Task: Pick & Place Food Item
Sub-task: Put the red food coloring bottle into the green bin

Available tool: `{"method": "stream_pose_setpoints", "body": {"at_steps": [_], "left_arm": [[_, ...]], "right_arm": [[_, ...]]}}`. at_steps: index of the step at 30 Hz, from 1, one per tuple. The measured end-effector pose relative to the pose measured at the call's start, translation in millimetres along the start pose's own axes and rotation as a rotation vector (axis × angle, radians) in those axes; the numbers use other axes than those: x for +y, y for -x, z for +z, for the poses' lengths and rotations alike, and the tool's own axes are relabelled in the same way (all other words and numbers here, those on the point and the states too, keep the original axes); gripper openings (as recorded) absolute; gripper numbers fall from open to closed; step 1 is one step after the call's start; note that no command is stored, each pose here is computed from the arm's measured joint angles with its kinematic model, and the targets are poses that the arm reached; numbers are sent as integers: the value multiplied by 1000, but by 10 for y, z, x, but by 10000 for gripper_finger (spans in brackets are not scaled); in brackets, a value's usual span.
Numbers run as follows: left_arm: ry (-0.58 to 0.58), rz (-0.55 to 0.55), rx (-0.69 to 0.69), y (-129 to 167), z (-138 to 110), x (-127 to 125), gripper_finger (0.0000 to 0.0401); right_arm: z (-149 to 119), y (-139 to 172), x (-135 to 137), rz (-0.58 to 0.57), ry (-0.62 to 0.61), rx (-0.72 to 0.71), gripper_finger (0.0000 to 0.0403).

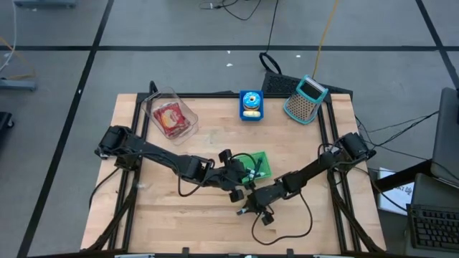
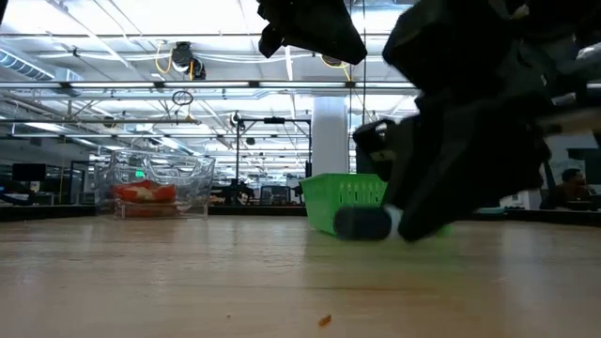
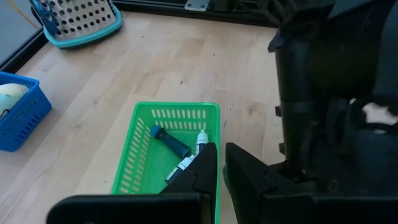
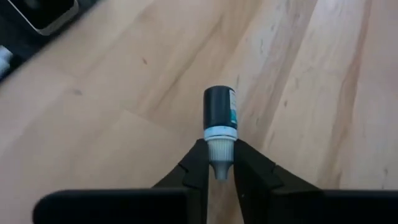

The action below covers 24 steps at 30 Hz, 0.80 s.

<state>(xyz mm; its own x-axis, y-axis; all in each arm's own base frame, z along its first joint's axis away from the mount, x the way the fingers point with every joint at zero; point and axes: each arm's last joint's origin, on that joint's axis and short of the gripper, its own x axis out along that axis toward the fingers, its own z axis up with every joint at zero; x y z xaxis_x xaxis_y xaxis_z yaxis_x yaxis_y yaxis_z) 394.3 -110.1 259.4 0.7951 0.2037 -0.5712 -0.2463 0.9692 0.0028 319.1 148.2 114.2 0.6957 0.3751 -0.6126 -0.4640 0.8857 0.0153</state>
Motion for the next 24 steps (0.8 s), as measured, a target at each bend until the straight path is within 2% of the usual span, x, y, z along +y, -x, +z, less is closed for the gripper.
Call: {"method": "stream_pose_setpoints", "body": {"at_steps": [4,7,10,14,19,24], "left_arm": [[-7,-1,-2,19,11,5,37],[-15,-18,-23,127,82,33,37],[-31,-37,-51,324,182,76,37],[-69,-67,-103,649,308,118,37],[-126,-99,-120,987,379,192,37],[-128,-155,-88,1144,374,235,37]], "right_arm": [[137,149,7,1,2,-34,39],[253,321,10,-4,2,-48,55],[346,525,-2,-49,4,-43,63],[413,801,-81,-129,10,-10,49],[315,1049,-312,-219,-37,9,41],[35,1177,-589,-308,-123,43,56]]}}
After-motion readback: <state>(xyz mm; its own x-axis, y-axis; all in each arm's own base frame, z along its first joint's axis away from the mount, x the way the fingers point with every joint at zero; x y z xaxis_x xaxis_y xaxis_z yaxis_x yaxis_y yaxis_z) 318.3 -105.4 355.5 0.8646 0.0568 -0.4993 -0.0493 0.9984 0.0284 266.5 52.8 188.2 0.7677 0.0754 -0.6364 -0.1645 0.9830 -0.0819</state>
